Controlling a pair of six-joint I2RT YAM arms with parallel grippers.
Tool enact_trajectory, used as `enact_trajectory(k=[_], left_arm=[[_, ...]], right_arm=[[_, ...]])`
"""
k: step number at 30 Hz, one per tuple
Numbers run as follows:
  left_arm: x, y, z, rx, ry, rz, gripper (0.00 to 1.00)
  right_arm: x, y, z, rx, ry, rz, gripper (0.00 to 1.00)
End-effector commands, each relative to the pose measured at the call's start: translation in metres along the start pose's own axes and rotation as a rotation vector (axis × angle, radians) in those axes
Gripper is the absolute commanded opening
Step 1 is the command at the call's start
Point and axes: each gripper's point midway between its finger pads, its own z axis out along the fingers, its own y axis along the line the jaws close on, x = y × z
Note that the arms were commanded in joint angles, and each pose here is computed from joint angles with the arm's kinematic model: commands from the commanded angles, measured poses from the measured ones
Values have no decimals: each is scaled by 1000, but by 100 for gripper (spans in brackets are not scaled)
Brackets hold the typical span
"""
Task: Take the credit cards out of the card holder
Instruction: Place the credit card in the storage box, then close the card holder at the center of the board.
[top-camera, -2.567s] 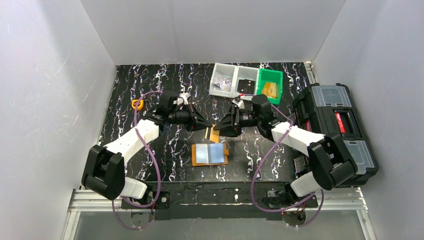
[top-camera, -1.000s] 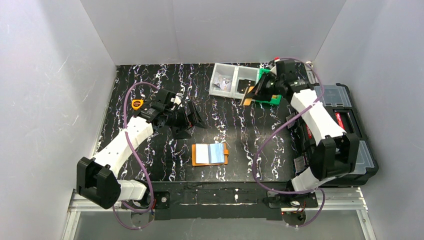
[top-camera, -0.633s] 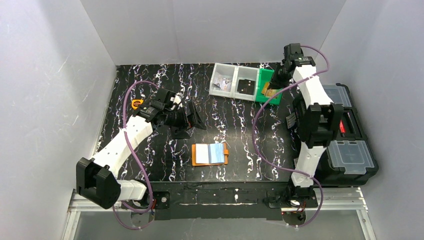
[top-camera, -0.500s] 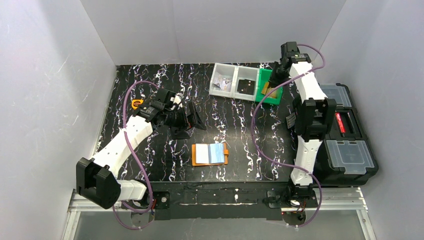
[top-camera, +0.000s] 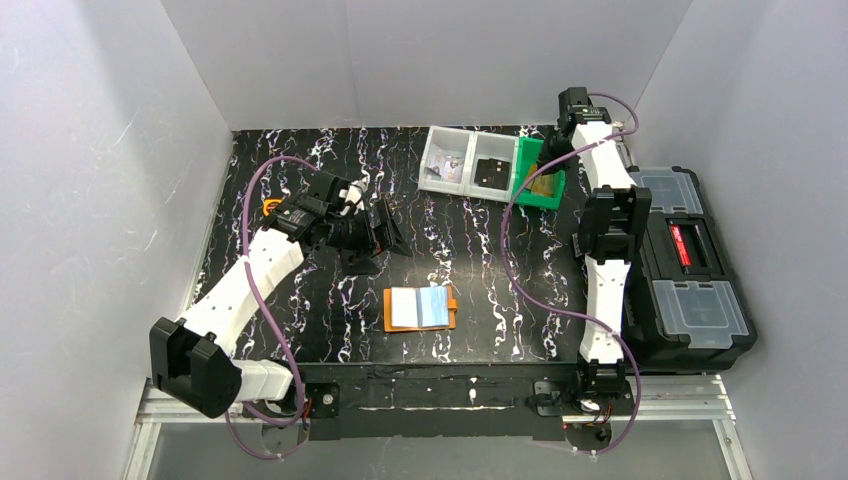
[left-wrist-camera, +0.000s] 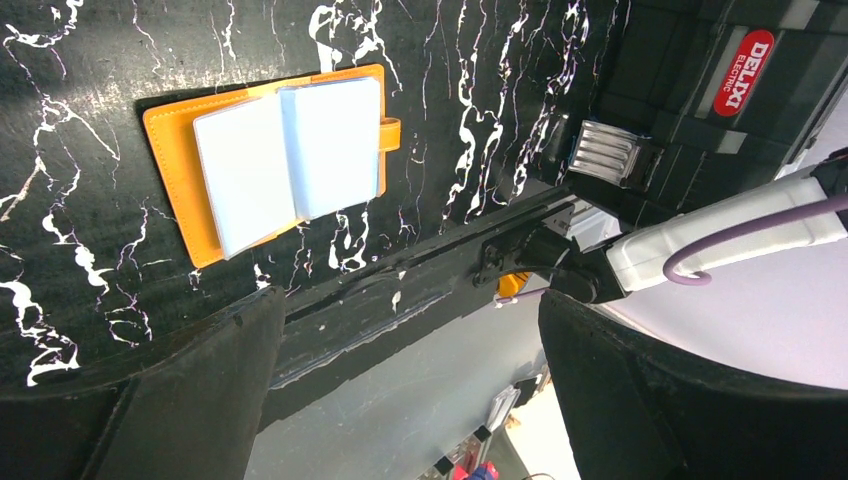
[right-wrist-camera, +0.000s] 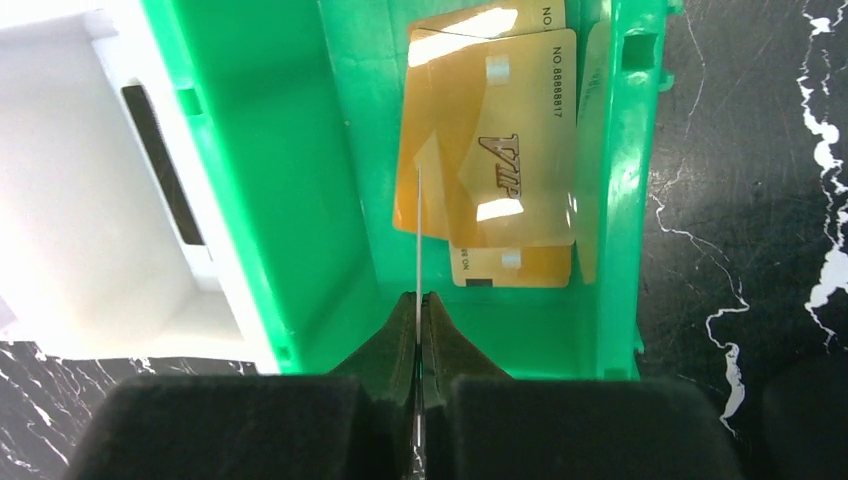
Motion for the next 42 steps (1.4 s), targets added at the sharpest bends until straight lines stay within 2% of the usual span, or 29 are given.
enact_trajectory(k=[1, 3, 8, 11, 14, 22, 27, 33, 42], left_arm=[[-3, -7, -10, 10, -10, 19, 98], [-3, -8, -11, 9, -10, 18, 98], [-3, -8, -12, 8, -13, 18, 98], [-2, -8, -13, 11, -17, 18, 98], [-2, -8, -14, 11, -18, 19, 98], [-3, -8, -16, 8, -26, 28, 98], [-4, -4, -15, -16, -30, 38, 98], [-3, 2, -11, -34, -23, 44, 98], [2, 24, -2, -97, -18, 25, 98]], right_arm=[[-13, 5, 3, -44, -28, -9, 1], [-16, 6, 5, -54, -32, -7, 3], [-26, 13, -1, -78, -61, 0, 32], [-33, 17, -11, -91, -89, 6, 46], [-38, 21, -23, -106, -112, 6, 53], [-40, 28, -69, -116, -145, 35, 63], [-13, 28, -103, -127, -131, 92, 78], [38, 31, -143, -145, -147, 80, 90], [137, 37, -174, -226, -100, 36, 95]])
